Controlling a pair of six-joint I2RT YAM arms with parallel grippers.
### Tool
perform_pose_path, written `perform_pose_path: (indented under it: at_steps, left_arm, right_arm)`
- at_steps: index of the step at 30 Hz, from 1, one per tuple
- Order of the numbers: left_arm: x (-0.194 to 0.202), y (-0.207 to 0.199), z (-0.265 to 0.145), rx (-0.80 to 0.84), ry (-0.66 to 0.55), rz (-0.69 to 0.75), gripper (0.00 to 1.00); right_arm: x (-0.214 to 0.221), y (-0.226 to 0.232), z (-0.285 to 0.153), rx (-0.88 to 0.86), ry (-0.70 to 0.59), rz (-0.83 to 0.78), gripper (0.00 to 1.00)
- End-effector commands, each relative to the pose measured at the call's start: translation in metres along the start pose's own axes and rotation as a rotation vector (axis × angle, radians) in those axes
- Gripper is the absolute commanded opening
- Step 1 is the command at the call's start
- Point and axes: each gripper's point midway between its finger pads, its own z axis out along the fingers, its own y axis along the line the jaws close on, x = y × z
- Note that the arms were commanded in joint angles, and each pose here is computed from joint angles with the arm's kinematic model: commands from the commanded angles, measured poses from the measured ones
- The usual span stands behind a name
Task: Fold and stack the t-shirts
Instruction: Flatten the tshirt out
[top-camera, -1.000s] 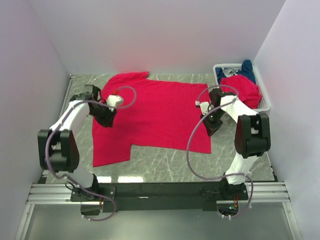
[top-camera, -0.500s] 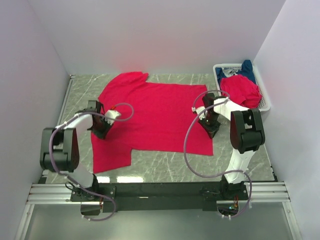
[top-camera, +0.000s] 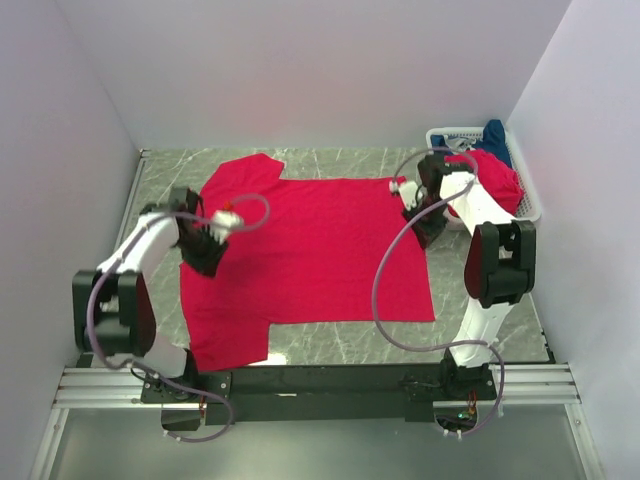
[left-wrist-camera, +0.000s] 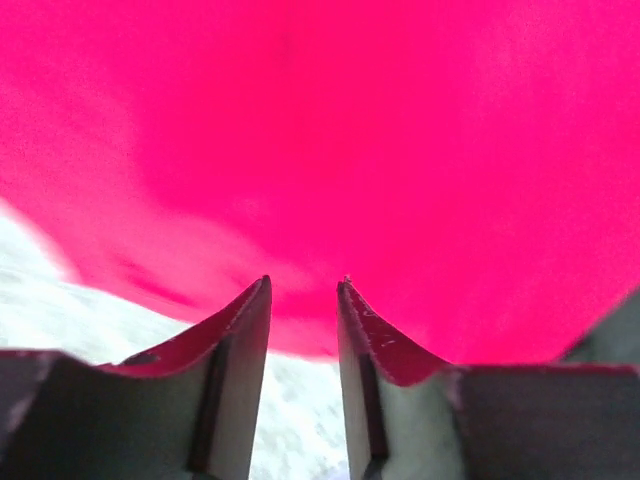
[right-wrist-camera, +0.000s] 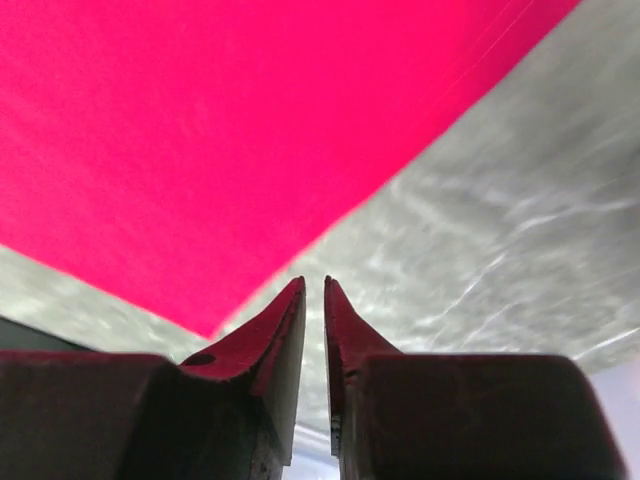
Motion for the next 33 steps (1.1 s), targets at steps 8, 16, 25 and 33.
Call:
perform_pose_path:
  at_steps: [8,16,25,33]
  left_arm:
    - [-0.159,0.127,-0.040,-0.096,-0.457,-0.345,0.44]
    - [-0.218,0.199,-0.018,-0.132,-0.554,-0.462,0.50]
    - [-0.207,0.220,0.024,-0.160,-0.509,-0.502,0.50]
    - [-0.219,0.242,0.026,-0.188,-0.541,-0.510,0.60]
  right_arm:
    - [-0.114,-0.021,-0.016,-0.047,-0.284,0.206,0.22]
    - [-0.170,-0.065,-0.022,0.032,-0.398,0.266,0.23]
    - [-0.178,-0.088,0.018,0.082,-0.370,0.289,0.22]
    - [-0.200,-0.120,-0.014,0.153,-0.532,0.389,0.35]
